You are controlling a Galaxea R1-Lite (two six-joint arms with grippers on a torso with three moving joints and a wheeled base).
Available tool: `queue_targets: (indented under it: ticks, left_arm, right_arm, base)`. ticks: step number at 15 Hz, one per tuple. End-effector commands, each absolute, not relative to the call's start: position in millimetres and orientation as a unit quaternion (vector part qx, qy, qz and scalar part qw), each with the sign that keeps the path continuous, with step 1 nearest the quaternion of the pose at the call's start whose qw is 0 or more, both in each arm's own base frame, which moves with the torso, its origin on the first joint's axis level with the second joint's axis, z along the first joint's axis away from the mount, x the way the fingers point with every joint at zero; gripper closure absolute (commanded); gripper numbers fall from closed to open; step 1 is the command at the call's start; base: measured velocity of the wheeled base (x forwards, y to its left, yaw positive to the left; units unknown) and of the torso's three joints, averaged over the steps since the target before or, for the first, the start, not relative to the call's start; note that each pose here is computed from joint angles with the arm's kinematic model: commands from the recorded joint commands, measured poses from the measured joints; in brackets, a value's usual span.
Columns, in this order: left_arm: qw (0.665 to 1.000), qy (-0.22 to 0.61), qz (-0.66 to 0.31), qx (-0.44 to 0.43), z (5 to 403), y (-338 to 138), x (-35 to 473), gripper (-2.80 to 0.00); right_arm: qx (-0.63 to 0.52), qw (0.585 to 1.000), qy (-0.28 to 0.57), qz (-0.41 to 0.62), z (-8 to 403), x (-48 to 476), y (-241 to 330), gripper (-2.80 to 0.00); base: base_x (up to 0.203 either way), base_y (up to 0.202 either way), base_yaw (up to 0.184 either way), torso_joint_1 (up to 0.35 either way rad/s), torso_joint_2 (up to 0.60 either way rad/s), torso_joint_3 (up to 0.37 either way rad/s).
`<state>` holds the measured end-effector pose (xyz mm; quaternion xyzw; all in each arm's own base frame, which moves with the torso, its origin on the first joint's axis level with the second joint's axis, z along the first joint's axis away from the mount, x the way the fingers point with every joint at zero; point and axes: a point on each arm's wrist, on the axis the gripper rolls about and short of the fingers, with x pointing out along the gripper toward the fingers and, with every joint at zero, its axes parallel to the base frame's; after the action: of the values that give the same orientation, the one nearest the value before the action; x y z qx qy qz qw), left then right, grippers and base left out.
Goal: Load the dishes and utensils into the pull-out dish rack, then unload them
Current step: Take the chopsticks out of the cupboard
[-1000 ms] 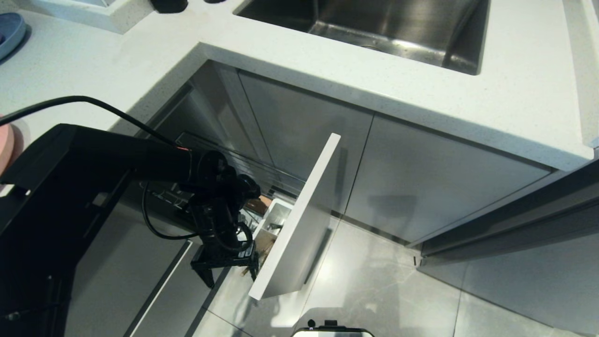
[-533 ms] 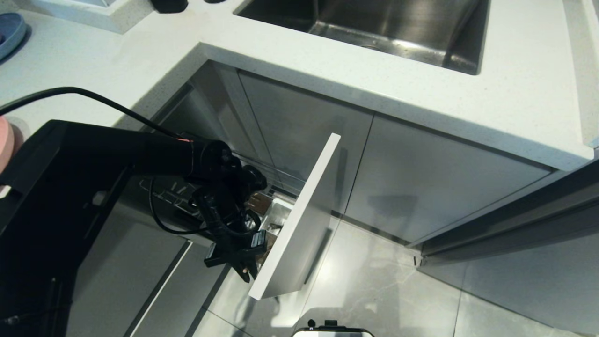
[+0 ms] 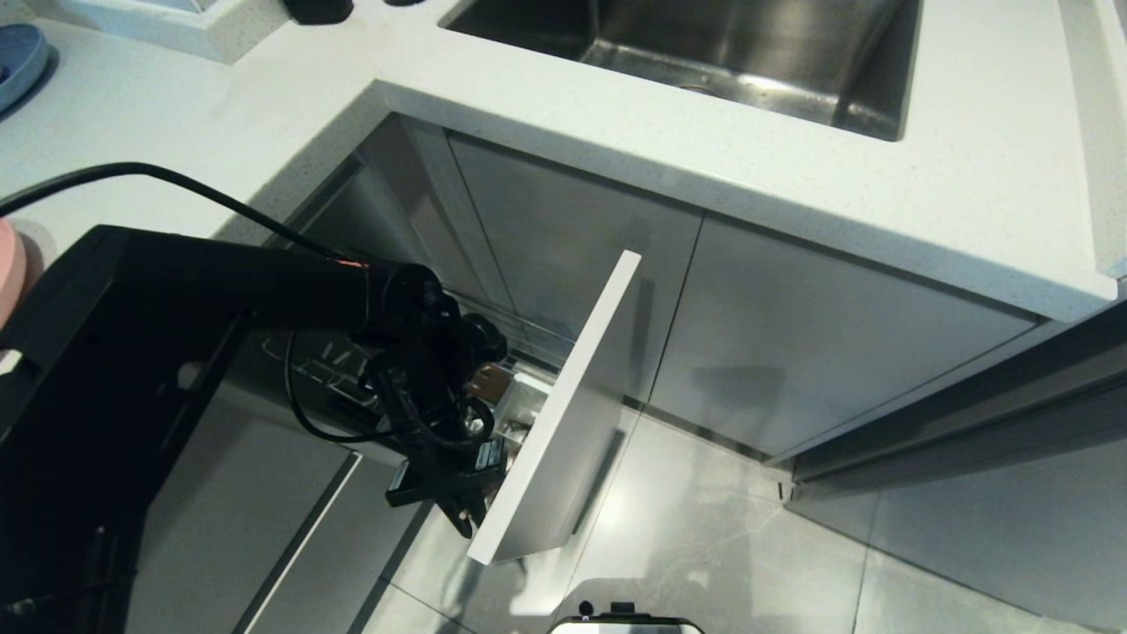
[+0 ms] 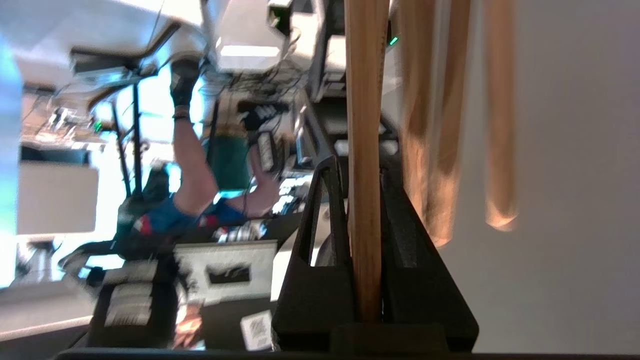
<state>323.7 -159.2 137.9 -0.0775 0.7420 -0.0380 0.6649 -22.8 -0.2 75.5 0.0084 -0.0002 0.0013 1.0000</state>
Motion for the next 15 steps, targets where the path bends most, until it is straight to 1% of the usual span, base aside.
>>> queue_targets:
  ticks: [1,4,8,11,13,15]
  left_arm:
    - [0.665,0.743,-0.035,-0.072,146,-156,318,0.0]
    - [0.668,0.742,-0.033,-0.038,164,-148,305,0.0]
    - [0.684,0.727,-0.046,-0.04,186,-144,291,0.0]
    - [0.687,0.724,-0.061,-0.034,204,-145,274,0.0]
    - [0.684,0.725,-0.073,-0.037,212,-146,265,0.0]
    - [0.672,0.735,-0.085,-0.041,219,-144,256,0.0]
  right_arm:
    - [0.008,1.0,0.001,0.002,75,-23,0,0.0]
    - [0.008,1.0,0.001,0.002,75,-23,0,0.0]
    - [0.008,1.0,0.0,0.002,75,-23,0,0.0]
    - [0.008,1.0,0.001,0.002,75,-23,0,0.0]
    - [0.008,1.0,0.001,0.002,75,-23,0,0.0]
    - [0.008,1.0,0.001,0.002,75,-23,0,0.0]
  base:
    - [0.0,0.0,0.0,0.0,0.0,0.0]
    - [0.0,0.0,0.0,0.0,0.0,0.0]
    - [0.0,0.0,0.0,0.0,0.0,0.0]
    - [0.0,0.0,0.0,0.0,0.0,0.0]
    - [0.0,0.0,0.0,0.0,0.0,0.0]
    - [0.0,0.0,0.0,0.0,0.0,0.0]
